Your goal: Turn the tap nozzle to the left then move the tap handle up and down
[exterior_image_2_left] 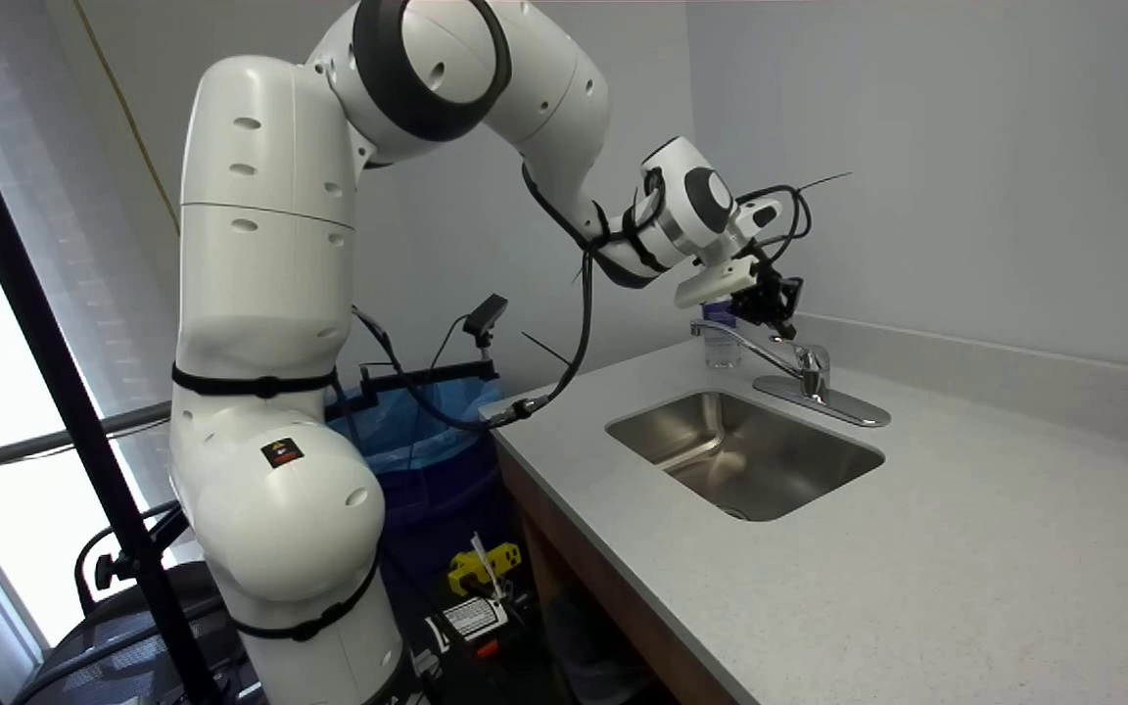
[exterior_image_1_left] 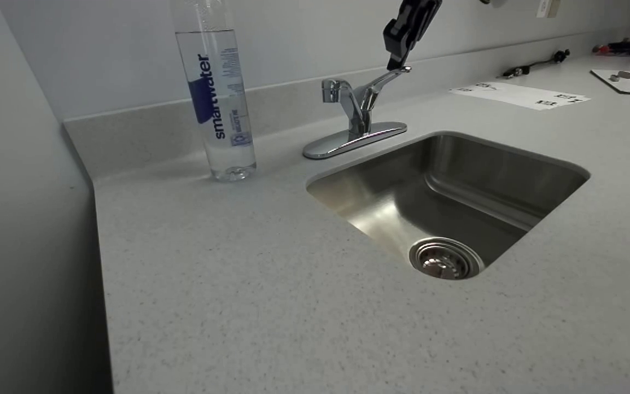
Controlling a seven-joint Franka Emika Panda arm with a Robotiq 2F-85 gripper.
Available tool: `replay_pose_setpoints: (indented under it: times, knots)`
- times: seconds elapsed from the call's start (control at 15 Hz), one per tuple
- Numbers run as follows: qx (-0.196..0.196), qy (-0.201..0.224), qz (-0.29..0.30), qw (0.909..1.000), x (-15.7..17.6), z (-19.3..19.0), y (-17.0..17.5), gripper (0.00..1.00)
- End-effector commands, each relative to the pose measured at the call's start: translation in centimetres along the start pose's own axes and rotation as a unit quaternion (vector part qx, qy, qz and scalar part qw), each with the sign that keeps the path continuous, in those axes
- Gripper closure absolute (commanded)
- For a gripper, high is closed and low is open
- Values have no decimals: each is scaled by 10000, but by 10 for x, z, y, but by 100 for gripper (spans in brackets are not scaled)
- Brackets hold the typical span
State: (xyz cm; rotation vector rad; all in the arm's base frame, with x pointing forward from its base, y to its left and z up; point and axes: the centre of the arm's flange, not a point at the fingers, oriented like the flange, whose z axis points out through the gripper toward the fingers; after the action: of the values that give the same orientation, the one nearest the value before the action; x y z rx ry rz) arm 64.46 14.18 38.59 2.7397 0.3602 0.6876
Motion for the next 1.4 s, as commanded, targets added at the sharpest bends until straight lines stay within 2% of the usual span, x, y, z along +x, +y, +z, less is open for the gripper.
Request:
replay_pose_setpoints:
  times: [0.0, 0.2, 0.67, 1.07, 1.33]
  knots:
    - [18, -369, -193, 9991, -33, -5, -6, 100]
    - [8, -357, -246, 9991, -36, -7, -7, 100]
    - [-391, 273, -326, 9983, -17, -8, -1, 100]
    - [-643, 575, -262, 9959, -11, -9, 6, 100]
    - [-668, 936, 7, 9934, 0, -30, 23, 100]
